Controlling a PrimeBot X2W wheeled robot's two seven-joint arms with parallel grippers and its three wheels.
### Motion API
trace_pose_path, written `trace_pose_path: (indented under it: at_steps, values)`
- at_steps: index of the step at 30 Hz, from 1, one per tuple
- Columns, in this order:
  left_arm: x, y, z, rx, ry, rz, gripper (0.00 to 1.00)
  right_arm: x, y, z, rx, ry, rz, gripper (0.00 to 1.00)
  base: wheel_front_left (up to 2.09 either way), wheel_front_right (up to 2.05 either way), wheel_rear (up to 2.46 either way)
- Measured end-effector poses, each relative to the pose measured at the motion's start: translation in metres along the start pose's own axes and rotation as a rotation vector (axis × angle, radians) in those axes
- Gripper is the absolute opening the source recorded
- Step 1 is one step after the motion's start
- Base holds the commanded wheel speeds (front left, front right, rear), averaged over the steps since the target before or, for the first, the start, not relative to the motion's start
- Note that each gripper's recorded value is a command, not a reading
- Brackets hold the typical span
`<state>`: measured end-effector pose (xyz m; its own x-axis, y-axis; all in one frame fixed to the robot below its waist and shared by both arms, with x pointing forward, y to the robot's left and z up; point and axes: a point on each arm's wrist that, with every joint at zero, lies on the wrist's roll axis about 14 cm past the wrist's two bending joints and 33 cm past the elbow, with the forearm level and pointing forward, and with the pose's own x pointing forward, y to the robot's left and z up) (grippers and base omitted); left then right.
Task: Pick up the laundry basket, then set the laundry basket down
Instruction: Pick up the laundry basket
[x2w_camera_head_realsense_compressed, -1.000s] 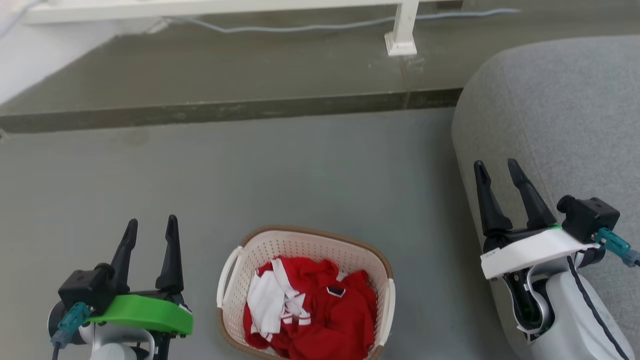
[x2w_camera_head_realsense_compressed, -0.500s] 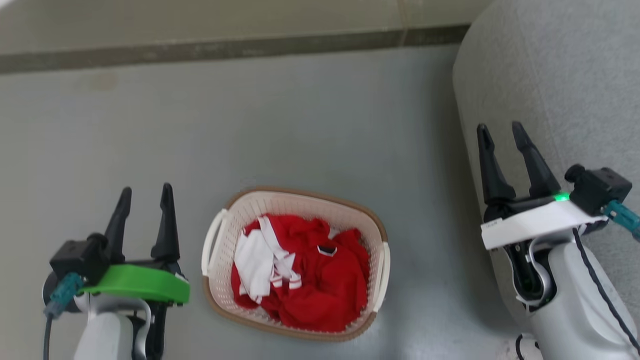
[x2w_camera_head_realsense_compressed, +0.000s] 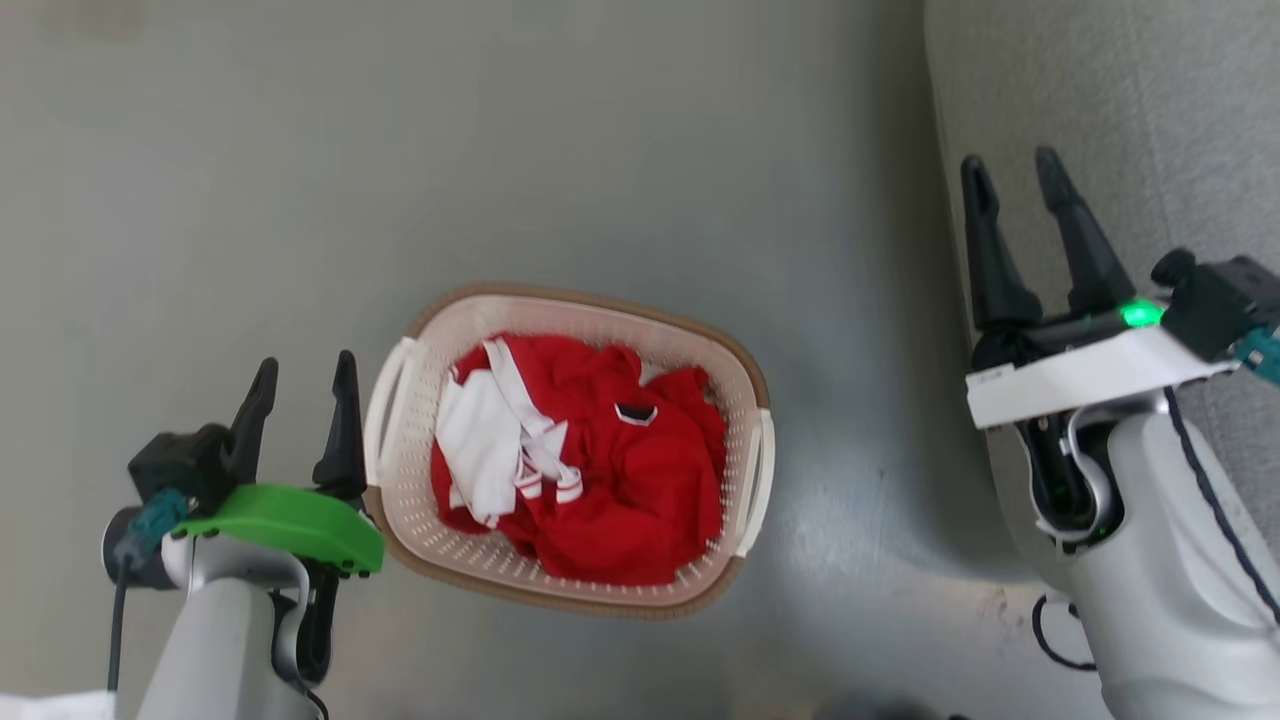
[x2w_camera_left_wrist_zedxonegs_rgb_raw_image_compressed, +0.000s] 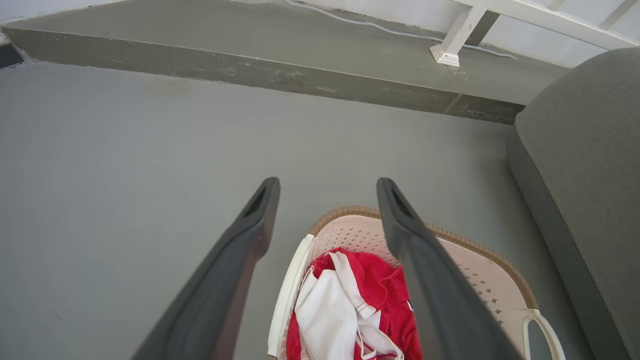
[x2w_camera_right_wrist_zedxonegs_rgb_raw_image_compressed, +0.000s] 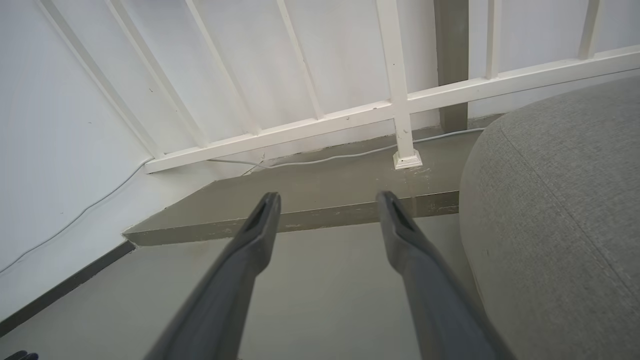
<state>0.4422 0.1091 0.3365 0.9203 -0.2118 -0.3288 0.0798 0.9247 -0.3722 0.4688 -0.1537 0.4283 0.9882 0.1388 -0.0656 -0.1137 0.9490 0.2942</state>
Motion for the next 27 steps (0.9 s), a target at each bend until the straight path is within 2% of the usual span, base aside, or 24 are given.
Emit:
trace_pose_path:
  at_steps: [13,27]
  values:
    - [0.031,0.025,-0.087,0.026,0.268,0.015,1.00,0.024,-0.025,-0.034,-0.011,0.059,-0.031,1.00,0.00,0.00,0.00]
    - [0.050,0.031,-0.155,0.109,0.500,-0.056,1.00,0.037,-0.048,-0.073,-0.020,0.128,-0.060,1.00,0.00,0.00,0.00]
